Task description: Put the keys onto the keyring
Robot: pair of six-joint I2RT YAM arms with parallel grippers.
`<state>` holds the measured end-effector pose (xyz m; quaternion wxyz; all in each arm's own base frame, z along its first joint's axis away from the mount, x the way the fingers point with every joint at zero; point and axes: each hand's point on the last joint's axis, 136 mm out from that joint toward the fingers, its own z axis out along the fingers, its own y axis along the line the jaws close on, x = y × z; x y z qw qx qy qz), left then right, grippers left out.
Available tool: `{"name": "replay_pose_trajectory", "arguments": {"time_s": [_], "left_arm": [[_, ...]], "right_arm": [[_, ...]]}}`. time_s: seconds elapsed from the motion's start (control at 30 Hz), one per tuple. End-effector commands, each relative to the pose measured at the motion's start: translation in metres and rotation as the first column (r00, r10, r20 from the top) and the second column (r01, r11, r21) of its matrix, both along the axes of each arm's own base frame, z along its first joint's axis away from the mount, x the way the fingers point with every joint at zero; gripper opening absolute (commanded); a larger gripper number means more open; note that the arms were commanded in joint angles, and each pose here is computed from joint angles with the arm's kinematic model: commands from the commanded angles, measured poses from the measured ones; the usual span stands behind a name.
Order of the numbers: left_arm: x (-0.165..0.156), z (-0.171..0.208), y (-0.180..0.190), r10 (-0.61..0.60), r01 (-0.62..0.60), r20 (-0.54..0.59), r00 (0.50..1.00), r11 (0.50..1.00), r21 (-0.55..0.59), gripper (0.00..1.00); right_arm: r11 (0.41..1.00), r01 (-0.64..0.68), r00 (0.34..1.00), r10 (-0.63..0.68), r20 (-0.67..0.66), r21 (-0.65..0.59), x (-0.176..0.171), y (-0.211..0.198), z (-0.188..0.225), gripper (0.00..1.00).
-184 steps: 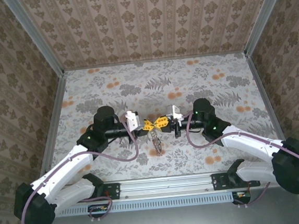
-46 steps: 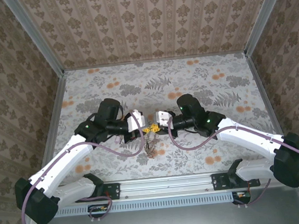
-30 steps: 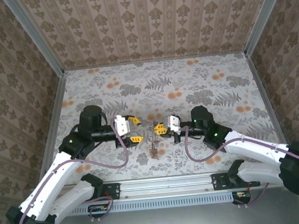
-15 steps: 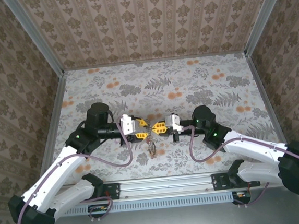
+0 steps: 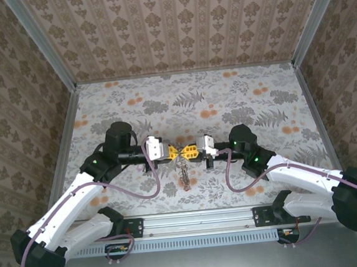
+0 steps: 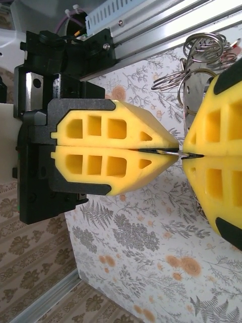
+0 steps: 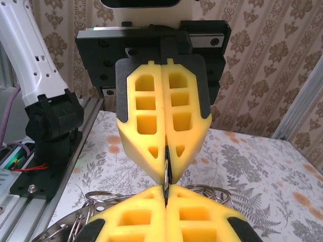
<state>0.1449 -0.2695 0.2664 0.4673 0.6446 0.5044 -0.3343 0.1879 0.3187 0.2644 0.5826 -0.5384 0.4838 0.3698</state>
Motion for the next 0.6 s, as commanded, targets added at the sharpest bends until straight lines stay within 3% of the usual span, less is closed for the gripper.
{"name": "replay_pose_trajectory", "arguments": {"time_s": [0.0, 0.03, 0.2, 0.57], "left_arm": [[0.005, 0.003, -0.003, 0.015, -0.015, 0.053, 0.998, 1.000, -0.003, 0.00], [0.006, 0.003, -0.003, 0.025, -0.026, 0.065, 0.998, 1.000, 0.002, 0.00], [0.010, 0.007, -0.003, 0.046, -0.047, 0.089, 0.995, 0.999, 0.010, 0.00], [0.007, 0.009, -0.007, 0.025, -0.024, 0.076, 0.997, 1.000, -0.008, 0.00]], "right_arm": [[1.000, -0.013, 1.000, 0.012, 0.022, 0.029, -0.001, 0.003, 0.022, 0.00], [1.000, -0.005, 1.000, 0.005, 0.012, 0.002, 0.000, 0.003, 0.018, 0.00], [0.986, -0.014, 1.000, 0.010, -0.030, -0.165, 0.000, 0.001, -0.007, 0.21], [0.977, 0.038, 0.999, -0.038, 0.006, -0.211, 0.008, -0.004, -0.017, 0.33]]}}
